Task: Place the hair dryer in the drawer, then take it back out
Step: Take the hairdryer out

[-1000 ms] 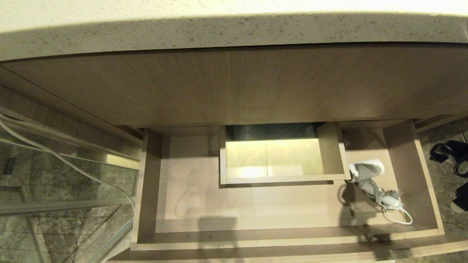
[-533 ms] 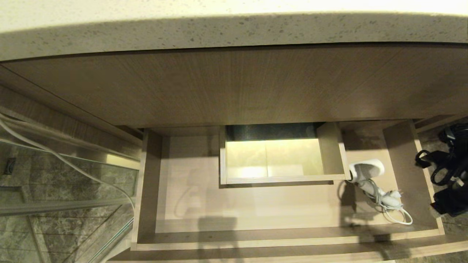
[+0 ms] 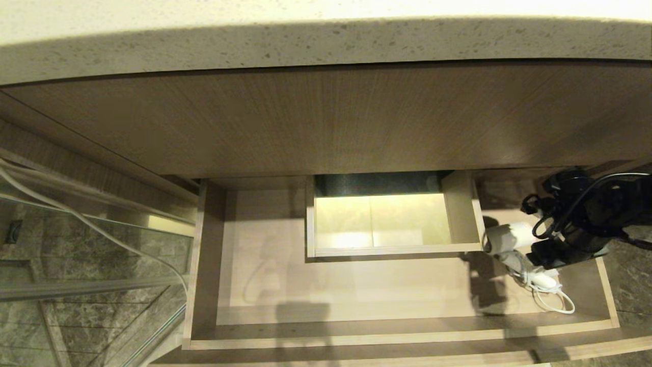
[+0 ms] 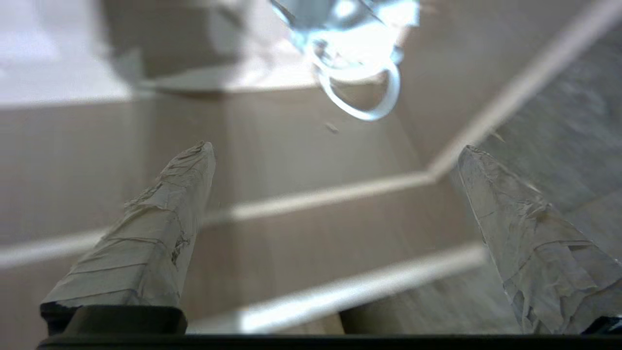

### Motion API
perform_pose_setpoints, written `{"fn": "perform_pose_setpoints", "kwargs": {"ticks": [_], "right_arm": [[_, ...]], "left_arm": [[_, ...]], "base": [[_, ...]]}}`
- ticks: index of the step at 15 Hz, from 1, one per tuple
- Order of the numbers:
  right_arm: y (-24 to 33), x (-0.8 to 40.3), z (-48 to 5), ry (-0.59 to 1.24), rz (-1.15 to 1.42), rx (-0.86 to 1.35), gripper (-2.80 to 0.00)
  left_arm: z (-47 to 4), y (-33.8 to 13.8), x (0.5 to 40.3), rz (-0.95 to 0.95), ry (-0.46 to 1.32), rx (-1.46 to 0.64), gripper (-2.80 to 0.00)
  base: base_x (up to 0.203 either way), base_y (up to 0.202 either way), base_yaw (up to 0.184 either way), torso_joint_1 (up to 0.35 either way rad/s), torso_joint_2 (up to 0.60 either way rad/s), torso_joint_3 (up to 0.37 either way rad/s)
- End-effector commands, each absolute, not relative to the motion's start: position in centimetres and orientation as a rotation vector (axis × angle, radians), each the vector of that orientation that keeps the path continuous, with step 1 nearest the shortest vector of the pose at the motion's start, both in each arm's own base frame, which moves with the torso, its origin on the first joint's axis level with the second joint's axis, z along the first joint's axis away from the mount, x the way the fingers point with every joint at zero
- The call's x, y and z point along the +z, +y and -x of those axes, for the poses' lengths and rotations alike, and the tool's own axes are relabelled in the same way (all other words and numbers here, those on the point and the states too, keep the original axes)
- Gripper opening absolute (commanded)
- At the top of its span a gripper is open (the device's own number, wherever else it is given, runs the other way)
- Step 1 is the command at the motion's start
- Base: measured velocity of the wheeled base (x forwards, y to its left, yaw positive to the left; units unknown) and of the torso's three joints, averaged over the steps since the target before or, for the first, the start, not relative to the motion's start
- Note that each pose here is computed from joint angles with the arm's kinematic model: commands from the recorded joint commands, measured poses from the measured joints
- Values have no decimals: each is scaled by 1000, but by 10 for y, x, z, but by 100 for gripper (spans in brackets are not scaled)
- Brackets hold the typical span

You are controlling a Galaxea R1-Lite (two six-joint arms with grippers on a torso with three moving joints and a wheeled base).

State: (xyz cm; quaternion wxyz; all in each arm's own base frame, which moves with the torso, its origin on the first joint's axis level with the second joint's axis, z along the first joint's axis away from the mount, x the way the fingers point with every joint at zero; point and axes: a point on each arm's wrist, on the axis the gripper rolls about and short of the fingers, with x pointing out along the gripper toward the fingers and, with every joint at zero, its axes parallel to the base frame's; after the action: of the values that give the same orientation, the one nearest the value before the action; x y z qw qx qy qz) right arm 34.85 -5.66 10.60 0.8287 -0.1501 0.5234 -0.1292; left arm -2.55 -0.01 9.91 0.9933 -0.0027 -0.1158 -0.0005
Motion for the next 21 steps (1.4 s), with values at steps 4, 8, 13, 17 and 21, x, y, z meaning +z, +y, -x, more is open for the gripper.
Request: {"fn": "perform_pose_setpoints", "kwargs": {"ticks": [4, 8, 13, 17, 21], "right_arm": [[-56, 72, -394, 1085, 272, -300, 0], [-77, 62, -394, 1122, 249, -342, 0], [-81, 51, -386, 1168, 235, -346, 0], [-81, 39, -389, 1189, 222, -326, 0], [-85, 26, -397, 1203, 209, -310, 0]], "left_arm": [[22, 0, 88, 7, -193, -1, -280], [22, 0, 88, 7, -195, -1, -280], [22, 0, 88, 7, -195, -1, -280], [22, 0, 88, 6, -193, -1, -280], [22, 0, 88, 6, -195, -1, -280]], "base": [[0, 0, 0, 0, 0, 0], [0, 0, 0, 0, 0, 0], [0, 0, 0, 0, 0, 0], [0, 0, 0, 0, 0, 0], [0, 0, 0, 0, 0, 0]]}}
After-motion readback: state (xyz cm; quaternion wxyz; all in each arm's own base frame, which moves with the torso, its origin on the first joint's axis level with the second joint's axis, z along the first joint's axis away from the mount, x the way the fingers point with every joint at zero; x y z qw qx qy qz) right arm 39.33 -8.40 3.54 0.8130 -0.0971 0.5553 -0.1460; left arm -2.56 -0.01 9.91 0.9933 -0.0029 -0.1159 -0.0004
